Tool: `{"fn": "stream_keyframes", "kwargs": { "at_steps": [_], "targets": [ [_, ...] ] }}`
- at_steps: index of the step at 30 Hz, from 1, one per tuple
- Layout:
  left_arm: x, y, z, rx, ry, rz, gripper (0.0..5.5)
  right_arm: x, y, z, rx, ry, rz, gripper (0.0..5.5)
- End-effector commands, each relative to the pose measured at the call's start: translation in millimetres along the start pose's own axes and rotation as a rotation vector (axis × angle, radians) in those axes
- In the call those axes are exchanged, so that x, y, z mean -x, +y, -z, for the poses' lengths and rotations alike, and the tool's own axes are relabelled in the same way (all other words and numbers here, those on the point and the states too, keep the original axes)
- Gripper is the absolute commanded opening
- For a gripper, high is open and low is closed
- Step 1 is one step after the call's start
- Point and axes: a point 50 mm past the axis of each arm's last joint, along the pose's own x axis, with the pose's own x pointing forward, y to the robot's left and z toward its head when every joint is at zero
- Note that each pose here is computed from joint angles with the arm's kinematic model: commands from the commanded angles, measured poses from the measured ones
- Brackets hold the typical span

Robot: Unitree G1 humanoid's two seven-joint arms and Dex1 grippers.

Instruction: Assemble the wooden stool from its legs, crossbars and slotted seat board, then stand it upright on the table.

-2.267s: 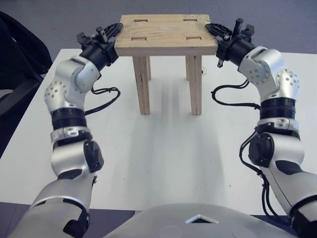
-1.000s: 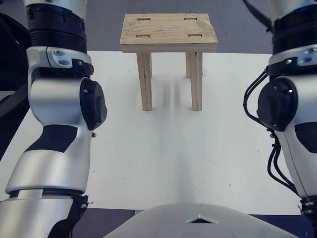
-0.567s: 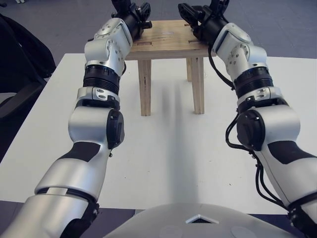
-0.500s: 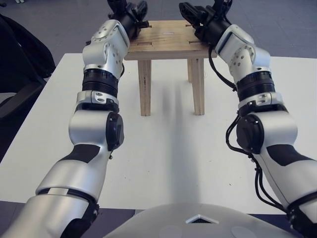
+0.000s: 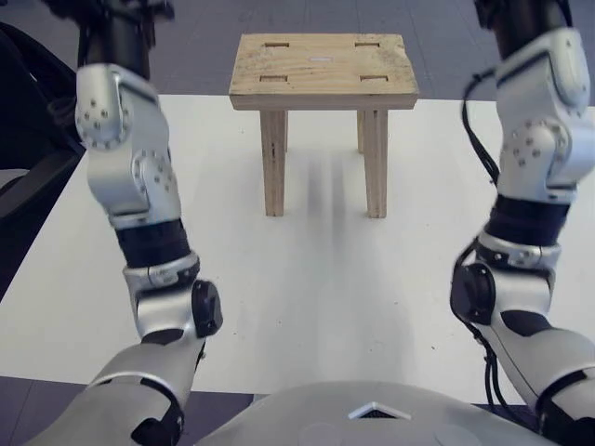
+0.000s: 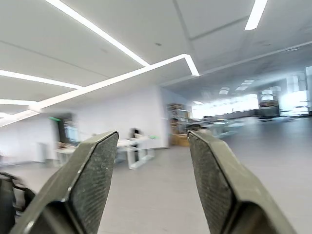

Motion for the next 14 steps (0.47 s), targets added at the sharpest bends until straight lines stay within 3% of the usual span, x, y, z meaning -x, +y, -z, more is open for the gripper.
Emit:
{"fn": "stream_keyframes", "kwargs": {
  "at_steps": [1,3,5,7,9,14],
  "targets": [
    [66,1,49,-0.12,0.239,0.008,1.92,59,-8,41,0.154,0.178,0.055,2.61],
    [103,-9,72,-0.118,0.364,0.028,1.92,99,-7,71,0.192,0.308,0.064,2.61],
    [121,-22,84,-0.092,0.44,0.06,1.92,118,-4,84,0.199,0.363,0.072,2.61],
    [128,-34,89,-0.08,0.475,0.1,1.92,125,-1,89,0.2,0.382,0.084,2.61],
    [131,-41,91,-0.079,0.485,0.117,2.27,129,-2,96,0.19,0.408,0.106,2.99],
    [138,-42,93,-0.111,0.51,0.126,2.27,138,3,106,0.201,0.466,0.109,2.99]
  ]
}}
